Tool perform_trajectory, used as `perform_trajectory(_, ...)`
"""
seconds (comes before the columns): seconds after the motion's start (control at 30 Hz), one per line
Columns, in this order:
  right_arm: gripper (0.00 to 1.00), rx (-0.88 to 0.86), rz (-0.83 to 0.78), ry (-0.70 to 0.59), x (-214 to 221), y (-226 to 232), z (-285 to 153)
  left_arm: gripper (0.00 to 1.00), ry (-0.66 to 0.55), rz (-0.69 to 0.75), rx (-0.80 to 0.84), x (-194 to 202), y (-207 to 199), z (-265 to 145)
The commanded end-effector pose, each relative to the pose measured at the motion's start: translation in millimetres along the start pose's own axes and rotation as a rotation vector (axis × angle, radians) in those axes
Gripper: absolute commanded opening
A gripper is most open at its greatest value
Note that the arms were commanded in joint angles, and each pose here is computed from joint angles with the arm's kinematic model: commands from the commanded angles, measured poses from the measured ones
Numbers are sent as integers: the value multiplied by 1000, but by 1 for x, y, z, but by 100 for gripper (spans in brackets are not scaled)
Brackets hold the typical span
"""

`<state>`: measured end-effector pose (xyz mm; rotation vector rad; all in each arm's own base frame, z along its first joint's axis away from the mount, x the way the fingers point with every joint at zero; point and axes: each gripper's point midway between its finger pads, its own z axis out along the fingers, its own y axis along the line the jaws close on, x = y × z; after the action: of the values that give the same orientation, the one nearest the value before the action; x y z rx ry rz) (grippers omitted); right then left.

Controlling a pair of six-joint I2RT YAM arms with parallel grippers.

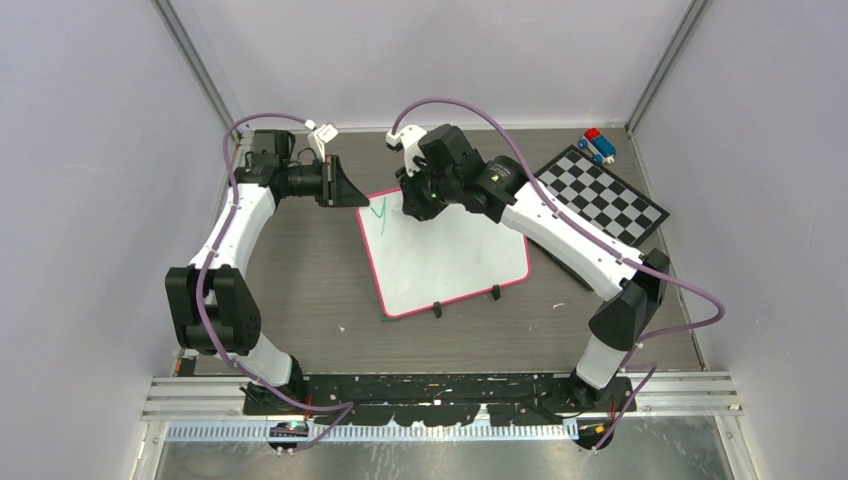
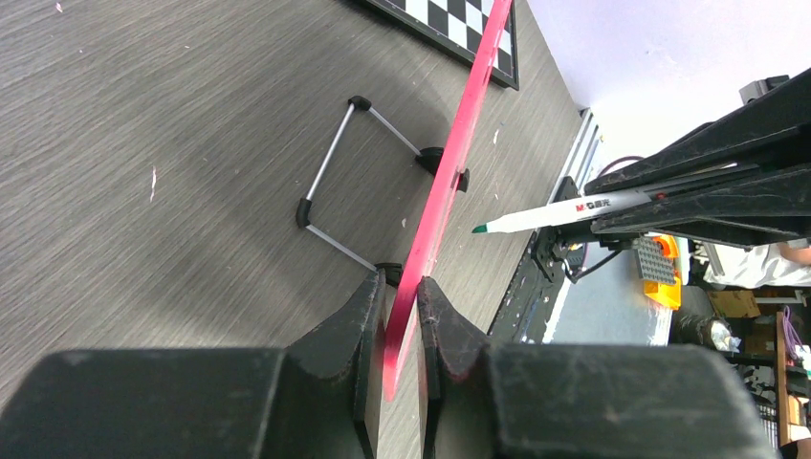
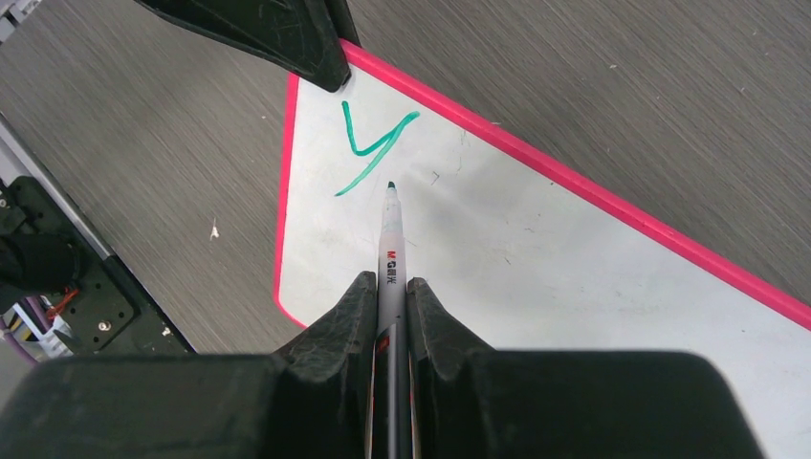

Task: Write a sentence on the whiteboard

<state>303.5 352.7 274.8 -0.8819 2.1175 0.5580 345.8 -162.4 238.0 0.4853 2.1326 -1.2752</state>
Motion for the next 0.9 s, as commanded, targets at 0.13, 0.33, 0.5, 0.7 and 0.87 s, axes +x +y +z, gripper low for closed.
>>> perform_trajectory(0.13,0,-3,-25,-48,-17,1,9,0,-31,52,8,-12,-17,-8)
perform_trajectory(0.33,0,-10,-24,-25,-9,2,14,0,-29,54,6,-11,-17,-9)
perform_trajectory(0.5,0,-11,-31,-1,4,1,10,0,-28,53,3,-11,-16,-8)
perform_trajectory(0.7,0,21,-41,10,13,-7,3,0,-27,50,5,-11,-15,-8)
perform_trajectory(0.87,0,59,-29,-16,2,-20,-2,0,-27,51,6,-12,-16,-8)
